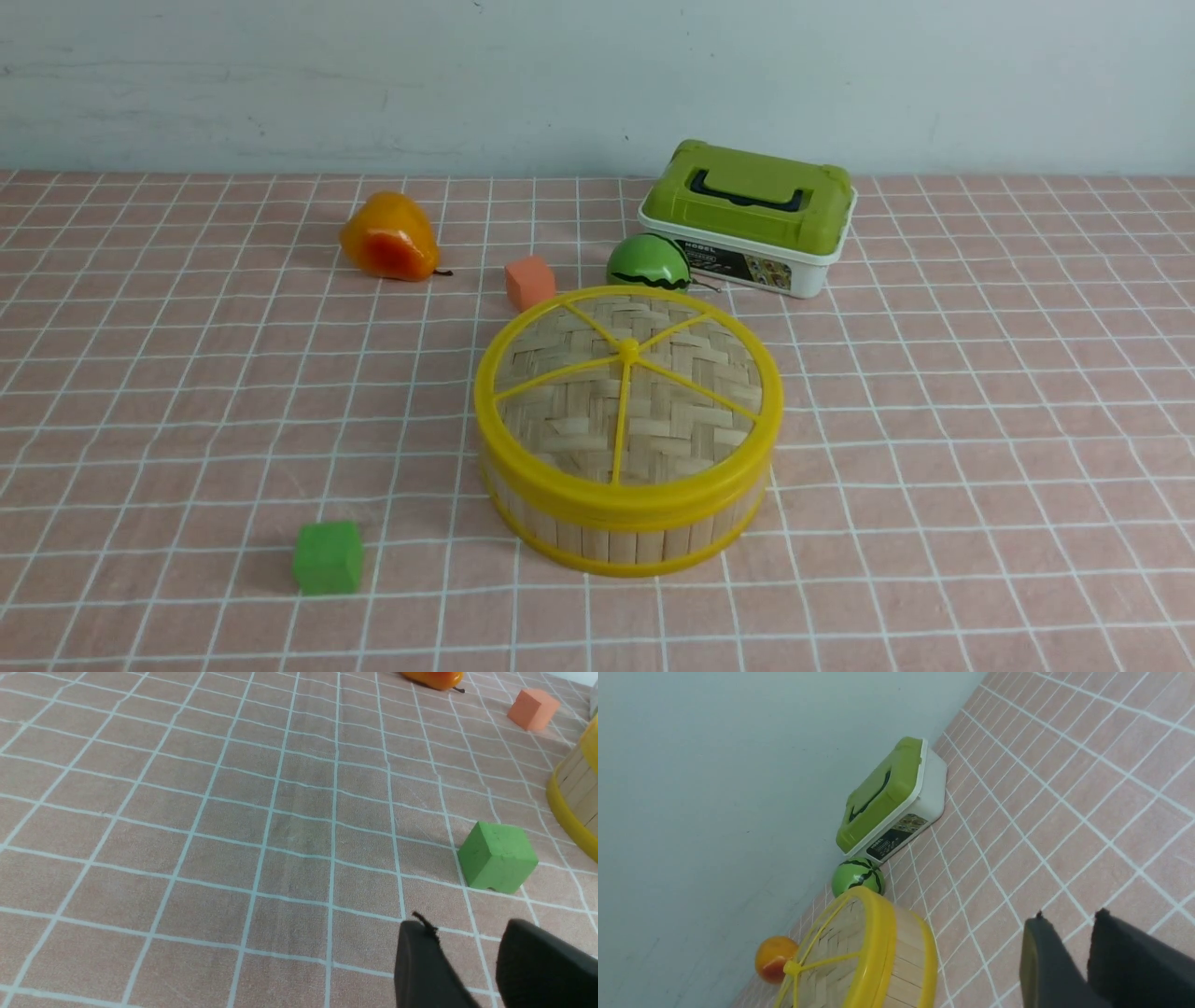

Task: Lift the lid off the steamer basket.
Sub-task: Use the right arm to lift the lid of the steamer

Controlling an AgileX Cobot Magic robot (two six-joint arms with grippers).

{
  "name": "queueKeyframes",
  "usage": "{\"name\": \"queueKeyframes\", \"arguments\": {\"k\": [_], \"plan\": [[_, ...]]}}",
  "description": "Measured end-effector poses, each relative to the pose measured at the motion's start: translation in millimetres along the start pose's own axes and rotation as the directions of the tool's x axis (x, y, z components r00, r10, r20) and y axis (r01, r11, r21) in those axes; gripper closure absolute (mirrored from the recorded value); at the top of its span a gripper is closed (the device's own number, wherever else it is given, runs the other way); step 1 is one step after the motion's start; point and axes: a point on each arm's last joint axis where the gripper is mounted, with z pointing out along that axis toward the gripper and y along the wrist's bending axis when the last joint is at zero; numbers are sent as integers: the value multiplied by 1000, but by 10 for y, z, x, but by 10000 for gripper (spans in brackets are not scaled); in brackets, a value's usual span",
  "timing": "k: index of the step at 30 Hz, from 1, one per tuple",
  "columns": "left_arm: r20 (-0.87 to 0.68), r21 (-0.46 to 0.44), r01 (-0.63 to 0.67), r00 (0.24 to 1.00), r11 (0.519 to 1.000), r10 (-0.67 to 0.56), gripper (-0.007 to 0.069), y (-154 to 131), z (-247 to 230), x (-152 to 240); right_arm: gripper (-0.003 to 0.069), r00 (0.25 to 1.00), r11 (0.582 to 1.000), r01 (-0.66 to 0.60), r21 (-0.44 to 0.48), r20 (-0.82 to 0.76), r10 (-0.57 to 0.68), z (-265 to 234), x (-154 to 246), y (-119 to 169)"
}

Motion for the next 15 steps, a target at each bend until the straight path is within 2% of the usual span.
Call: {"name": "queueKeyframes", "arguments": {"k": [3, 6, 8, 9, 10, 11, 12, 13, 15], "plan": [[0, 0, 0, 1000, 1000, 0, 386, 0, 0, 0, 529, 1000, 1000, 17, -3, 7, -17, 0, -6, 3], [0, 0, 0, 1000, 1000, 0, 386, 0, 0, 0, 529, 989, 990, 143, -1, -27, -143, -28, -26, 80], [0, 0, 0, 1000, 1000, 0, 386, 0, 0, 0, 538, 961, 963, 268, -12, -66, -268, -87, -89, 239], [0, 0, 0, 1000, 1000, 0, 386, 0, 0, 0, 563, 927, 931, 365, -24, -81, -366, -145, -204, 449], [0, 0, 0, 1000, 1000, 0, 386, 0, 0, 0, 568, 917, 920, 390, -26, -85, -391, -153, -223, 482], [0, 0, 0, 1000, 1000, 0, 386, 0, 0, 0, 602, 861, 867, 498, 17, -124, -492, -198, -355, 703], [0, 0, 0, 1000, 1000, 0, 386, 0, 0, 0, 633, 811, 822, 569, -15, -160, -563, -210, -471, 879], [0, 0, 0, 1000, 1000, 0, 386, 0, 0, 0, 643, 788, 802, 597, -12, -176, -590, -209, -516, 943], [0, 0, 0, 1000, 1000, 0, 386, 0, 0, 0, 678, 623, 657, 754, -10, -309, -719, -119, -807, 1333]]}}
